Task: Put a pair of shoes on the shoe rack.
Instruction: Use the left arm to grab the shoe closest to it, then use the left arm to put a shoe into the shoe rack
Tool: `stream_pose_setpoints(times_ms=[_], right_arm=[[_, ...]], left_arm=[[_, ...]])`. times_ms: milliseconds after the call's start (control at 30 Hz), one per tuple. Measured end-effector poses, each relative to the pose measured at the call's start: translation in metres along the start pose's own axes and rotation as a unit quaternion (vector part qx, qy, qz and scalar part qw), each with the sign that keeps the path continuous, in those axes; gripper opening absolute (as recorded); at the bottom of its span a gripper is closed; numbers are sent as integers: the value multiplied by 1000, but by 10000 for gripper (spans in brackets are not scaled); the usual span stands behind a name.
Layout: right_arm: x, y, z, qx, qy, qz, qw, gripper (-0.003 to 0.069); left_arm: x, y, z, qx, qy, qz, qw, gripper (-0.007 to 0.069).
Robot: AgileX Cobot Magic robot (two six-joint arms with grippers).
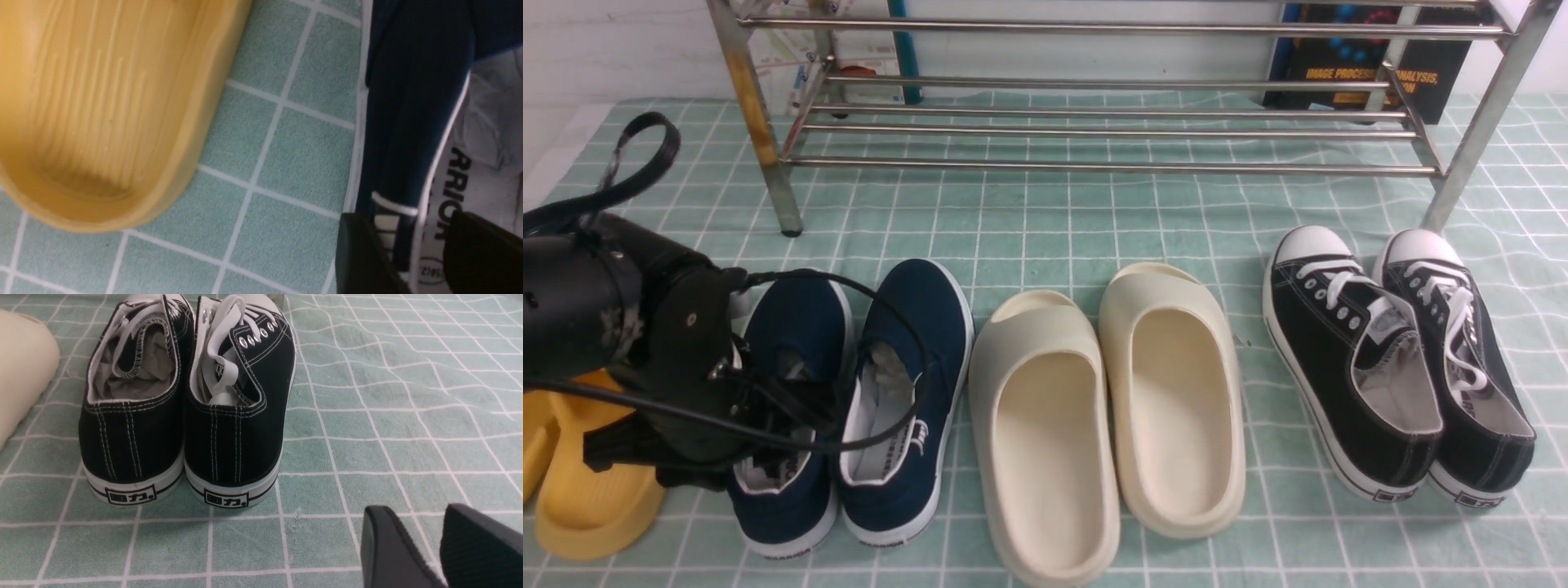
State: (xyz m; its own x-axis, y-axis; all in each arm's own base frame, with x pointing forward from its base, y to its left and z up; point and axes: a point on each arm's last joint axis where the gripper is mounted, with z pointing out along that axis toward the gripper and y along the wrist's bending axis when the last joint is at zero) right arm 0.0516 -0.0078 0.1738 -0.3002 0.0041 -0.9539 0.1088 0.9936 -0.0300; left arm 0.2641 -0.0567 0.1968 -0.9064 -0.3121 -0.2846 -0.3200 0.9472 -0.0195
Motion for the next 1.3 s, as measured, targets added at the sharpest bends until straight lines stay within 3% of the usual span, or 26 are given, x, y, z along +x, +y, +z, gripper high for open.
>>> stream_pose_setpoints(times_ms=[100,333,467,633,833,967,1300], right_arm=[[0,0,0,0,0,0,1000,239],[0,0,0,0,0,0,1000,239],[0,0,0,0,0,0,1000,239],[0,0,0,0,0,0,1000,239],[0,0,0,0,0,0,1000,239],[0,0,0,0,0,0,1000,239],[0,0,0,0,0,0,1000,239]], left_arm=[[-1,0,2,-2,-1,3,1000,271],[-2,1,6,-18,-3,23,1000,24],[-5,3,-6,-19,-15,39,999,22],[-25,2,-58,-12,-54,71,996,22],[-57,-17,-111,45,-103,104,988,22],[-85,-29,-107,51,-101,93,989,22],[-161,-30,-70,61,-98,49,992,22]])
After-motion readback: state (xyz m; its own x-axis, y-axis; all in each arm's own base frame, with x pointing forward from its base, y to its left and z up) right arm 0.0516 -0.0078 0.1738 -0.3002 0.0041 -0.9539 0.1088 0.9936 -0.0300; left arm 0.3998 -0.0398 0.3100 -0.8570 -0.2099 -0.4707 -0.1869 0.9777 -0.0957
